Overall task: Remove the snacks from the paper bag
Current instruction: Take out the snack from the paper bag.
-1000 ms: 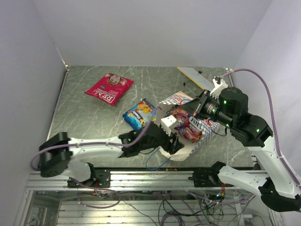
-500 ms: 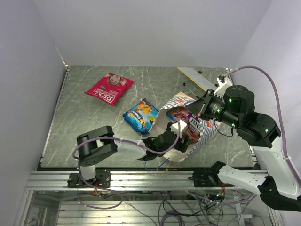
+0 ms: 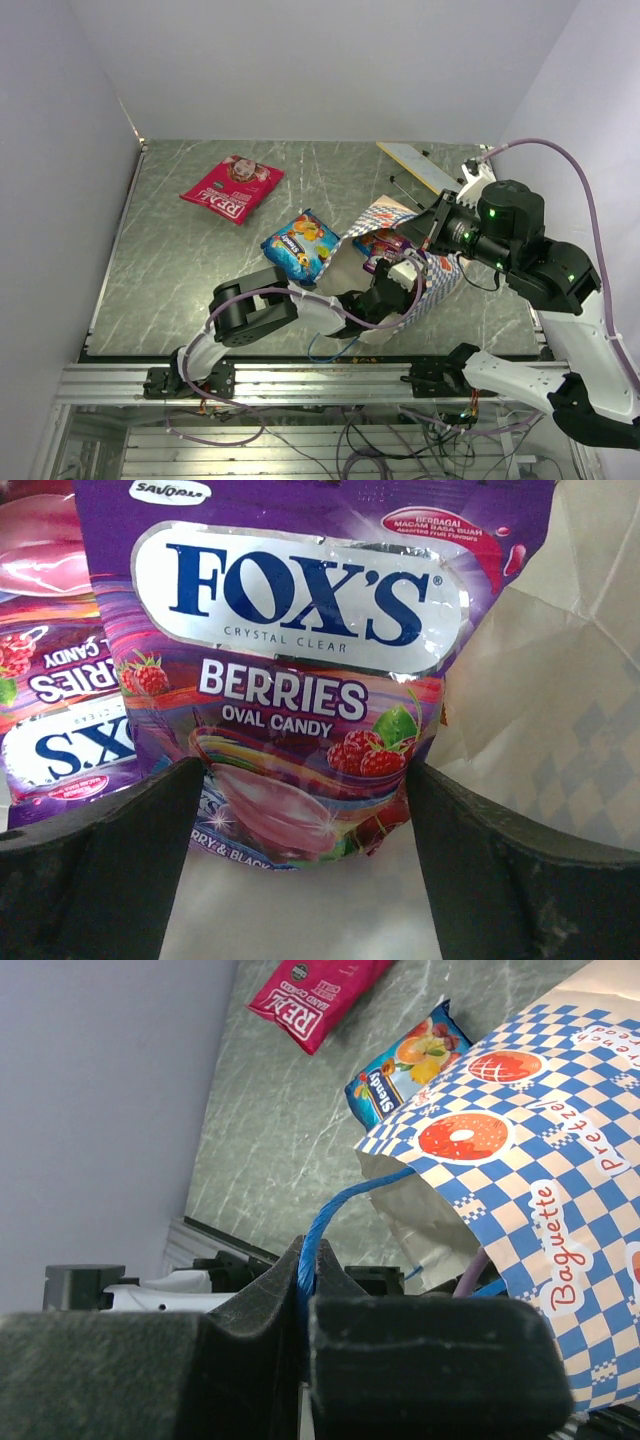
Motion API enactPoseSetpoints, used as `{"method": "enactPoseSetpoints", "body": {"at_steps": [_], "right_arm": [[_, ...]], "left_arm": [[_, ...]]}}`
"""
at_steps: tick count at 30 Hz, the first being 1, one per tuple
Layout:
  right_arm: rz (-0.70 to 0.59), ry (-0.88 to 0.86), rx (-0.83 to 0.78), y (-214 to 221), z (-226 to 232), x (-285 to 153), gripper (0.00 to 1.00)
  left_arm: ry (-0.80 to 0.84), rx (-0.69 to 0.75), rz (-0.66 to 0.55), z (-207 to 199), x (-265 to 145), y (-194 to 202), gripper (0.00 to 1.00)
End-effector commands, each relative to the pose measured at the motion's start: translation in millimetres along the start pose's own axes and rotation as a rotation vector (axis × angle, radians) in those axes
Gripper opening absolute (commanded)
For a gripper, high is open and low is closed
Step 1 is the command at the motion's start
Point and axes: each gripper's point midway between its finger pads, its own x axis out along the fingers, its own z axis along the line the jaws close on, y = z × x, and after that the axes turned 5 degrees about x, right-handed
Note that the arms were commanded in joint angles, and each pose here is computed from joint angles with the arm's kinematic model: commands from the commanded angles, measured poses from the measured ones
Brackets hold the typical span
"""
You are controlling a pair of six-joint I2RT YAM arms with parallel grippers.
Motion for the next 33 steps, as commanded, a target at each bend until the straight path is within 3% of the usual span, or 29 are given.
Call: {"method": "enactPoseSetpoints", "body": {"at_steps": [1, 4, 10, 12, 23, 27, 33], "right_arm": [[-0.028, -0.043, -0.020, -10, 12, -15, 0.00], [-0.041, -0.046, -0.027, -13, 13, -16, 0.00], [-0.062, -0.045, -0.038, -17, 13, -18, 0.00], [-0.072, -0.049, -0.042, -19, 13, -19, 0.00], [-0.145, -0.063, -0.039, -26, 10, -27, 0.00], [-0.182, -0.054, -0.042, -31, 6, -30, 0.00], [-0.218, -0.052, -0.056, -33, 0, -28, 0.00]], "left_arm": [[0.000, 0.018, 0.003, -5, 13, -2, 0.87], [0.010, 0.007, 0.024, -5, 16, 0, 0.76], [0.028, -0.015, 0.038, 2, 11, -10, 0.36], [0.026, -0.017, 0.036, 4, 5, -18, 0.27], [0.061, -0.071, 0.098, 13, -44, -40, 0.08], [0.070, -0.054, 0.183, 20, -69, -36, 0.07], [0.200, -0.060, 0.224, 15, -127, -75, 0.07]]}}
